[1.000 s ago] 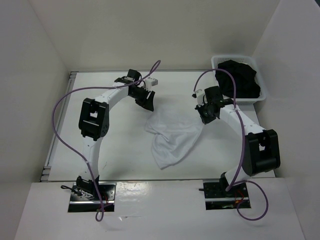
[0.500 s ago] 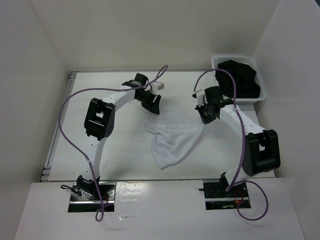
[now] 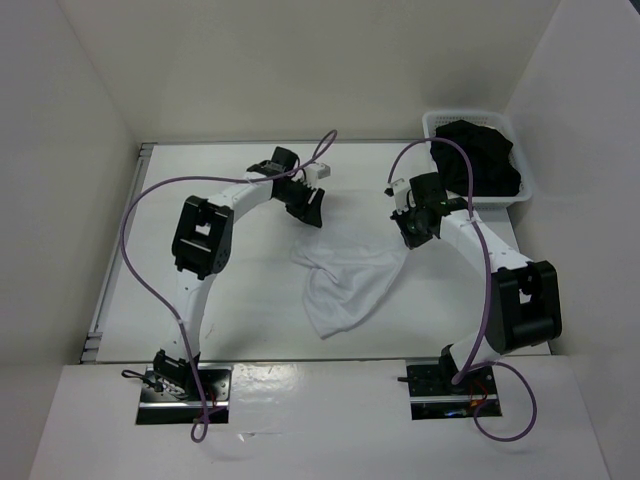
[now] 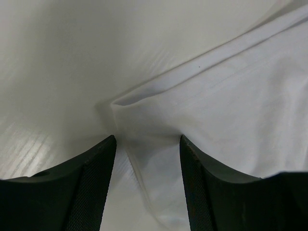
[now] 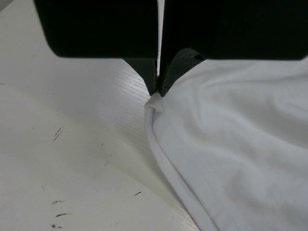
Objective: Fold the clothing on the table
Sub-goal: Flatten the skirt out
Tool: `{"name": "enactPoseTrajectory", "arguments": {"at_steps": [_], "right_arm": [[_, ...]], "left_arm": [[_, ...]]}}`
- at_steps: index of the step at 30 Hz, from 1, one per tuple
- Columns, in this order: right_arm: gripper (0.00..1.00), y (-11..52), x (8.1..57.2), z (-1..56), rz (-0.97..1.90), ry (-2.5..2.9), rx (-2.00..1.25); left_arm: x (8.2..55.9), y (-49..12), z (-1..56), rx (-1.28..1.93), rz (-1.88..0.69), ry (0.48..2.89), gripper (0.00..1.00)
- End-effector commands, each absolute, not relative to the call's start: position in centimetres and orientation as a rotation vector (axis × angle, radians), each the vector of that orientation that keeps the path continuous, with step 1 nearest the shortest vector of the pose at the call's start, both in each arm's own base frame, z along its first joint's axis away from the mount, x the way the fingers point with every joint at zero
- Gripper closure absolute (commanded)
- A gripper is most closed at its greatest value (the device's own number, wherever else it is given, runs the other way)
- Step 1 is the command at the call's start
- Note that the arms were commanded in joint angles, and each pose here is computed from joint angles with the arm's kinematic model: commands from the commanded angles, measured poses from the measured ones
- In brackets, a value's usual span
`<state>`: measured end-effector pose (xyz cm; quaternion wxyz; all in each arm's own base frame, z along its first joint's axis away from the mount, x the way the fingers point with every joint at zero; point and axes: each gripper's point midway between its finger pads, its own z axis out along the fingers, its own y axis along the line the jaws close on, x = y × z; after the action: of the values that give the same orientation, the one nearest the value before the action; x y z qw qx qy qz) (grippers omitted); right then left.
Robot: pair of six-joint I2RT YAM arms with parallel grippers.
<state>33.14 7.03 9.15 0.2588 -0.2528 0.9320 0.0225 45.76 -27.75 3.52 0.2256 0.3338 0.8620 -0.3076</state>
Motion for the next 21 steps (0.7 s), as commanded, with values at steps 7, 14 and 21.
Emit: {"name": "enactPoseTrajectory", "arguments": {"at_steps": [7,14,21], "right_arm": [[1.00,6.9,33.0,10.2,0.067,2.493,-0.679],[1.00,6.9,33.0,10.2,0.067,2.493,-0.679],[1.00,6.7,33.5,11.5,0.036,2.460,-0.663]], "left_arm": [[45.8,-28.7,1.8,0.932,-0.898,2.392,0.47],[43.3,-28.8,0.4,0.953,-0.929,2.445,1.00],[42.9,-27.9,4.8,0.929,-0.919,2.394,1.00]]}}
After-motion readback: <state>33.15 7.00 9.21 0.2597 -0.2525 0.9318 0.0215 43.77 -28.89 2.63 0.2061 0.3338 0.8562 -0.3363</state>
